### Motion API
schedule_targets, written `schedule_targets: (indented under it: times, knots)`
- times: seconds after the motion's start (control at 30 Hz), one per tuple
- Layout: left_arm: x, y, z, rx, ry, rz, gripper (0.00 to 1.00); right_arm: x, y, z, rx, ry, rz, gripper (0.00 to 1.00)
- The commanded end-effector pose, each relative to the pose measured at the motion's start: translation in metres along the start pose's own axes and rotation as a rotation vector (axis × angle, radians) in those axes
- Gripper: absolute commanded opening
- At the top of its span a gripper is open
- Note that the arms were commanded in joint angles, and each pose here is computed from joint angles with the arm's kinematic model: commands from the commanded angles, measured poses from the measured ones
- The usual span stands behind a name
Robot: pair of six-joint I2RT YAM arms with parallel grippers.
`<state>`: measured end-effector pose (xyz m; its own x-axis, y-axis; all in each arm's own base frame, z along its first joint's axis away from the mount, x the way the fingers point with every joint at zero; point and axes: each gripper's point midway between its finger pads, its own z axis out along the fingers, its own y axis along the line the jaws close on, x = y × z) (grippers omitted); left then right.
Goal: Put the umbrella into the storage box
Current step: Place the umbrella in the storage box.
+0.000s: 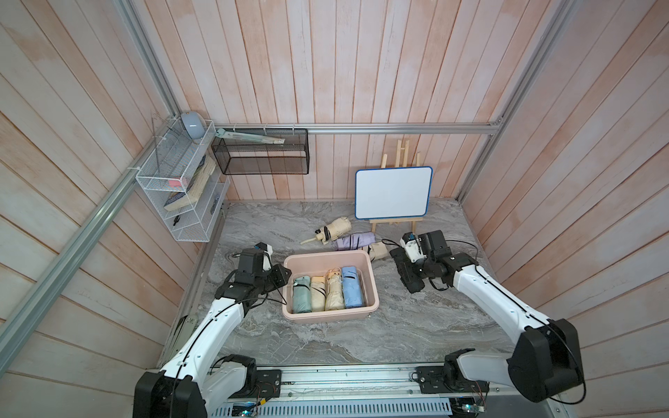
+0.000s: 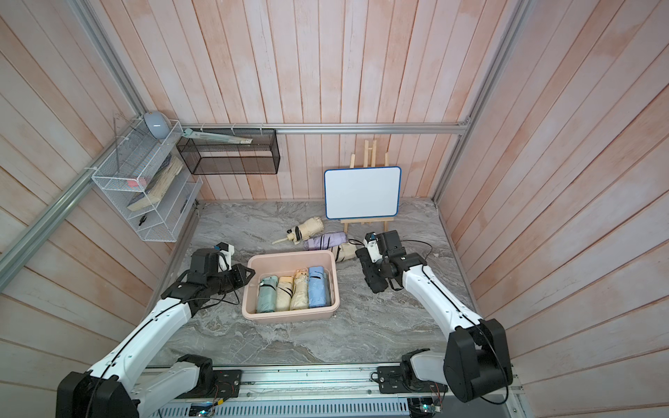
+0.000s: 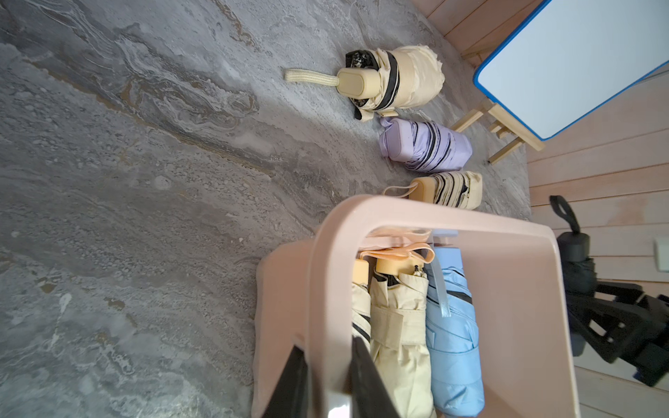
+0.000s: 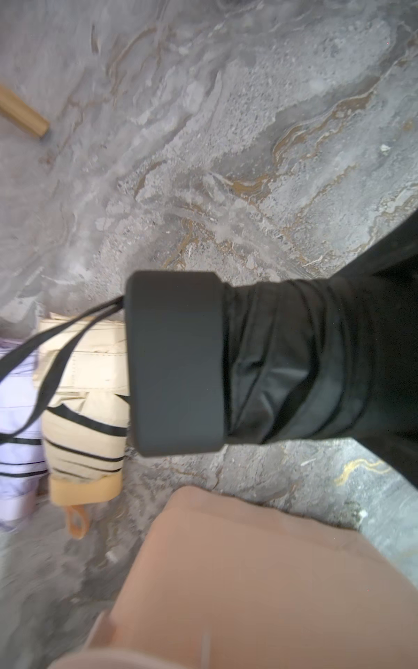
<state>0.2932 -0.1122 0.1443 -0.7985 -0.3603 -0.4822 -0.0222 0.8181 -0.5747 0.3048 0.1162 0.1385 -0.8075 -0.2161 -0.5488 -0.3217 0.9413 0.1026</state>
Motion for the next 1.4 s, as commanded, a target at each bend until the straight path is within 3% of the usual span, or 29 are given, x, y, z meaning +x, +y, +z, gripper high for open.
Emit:
schedule_targets:
  times: [0.0,0.27,0.6,0.83,1.37]
  knots:
    - [-0.013,-0.028,-0.005,0.121,-0.046,0.049,0.00,-0.012,0.002,-0.028,0.008,-0.056,0.182,0.32]
    - [-0.009,-0.034,-0.003,0.116,-0.045,0.028,0.00,-0.033,0.047,-0.060,-0.105,-0.068,0.319,0.33]
    - [-0.005,-0.051,0.001,0.114,-0.054,0.007,0.00,-0.072,0.159,-0.077,-0.251,-0.098,0.287,0.31]
    - [-0.008,-0.056,-0.003,0.120,-0.079,-0.006,0.00,-0.064,0.218,-0.052,-0.280,-0.067,0.325,0.32]
    - [0.002,-0.050,-0.002,0.106,-0.049,0.009,0.00,-0.028,0.232,0.013,-0.135,0.073,0.358,0.37]
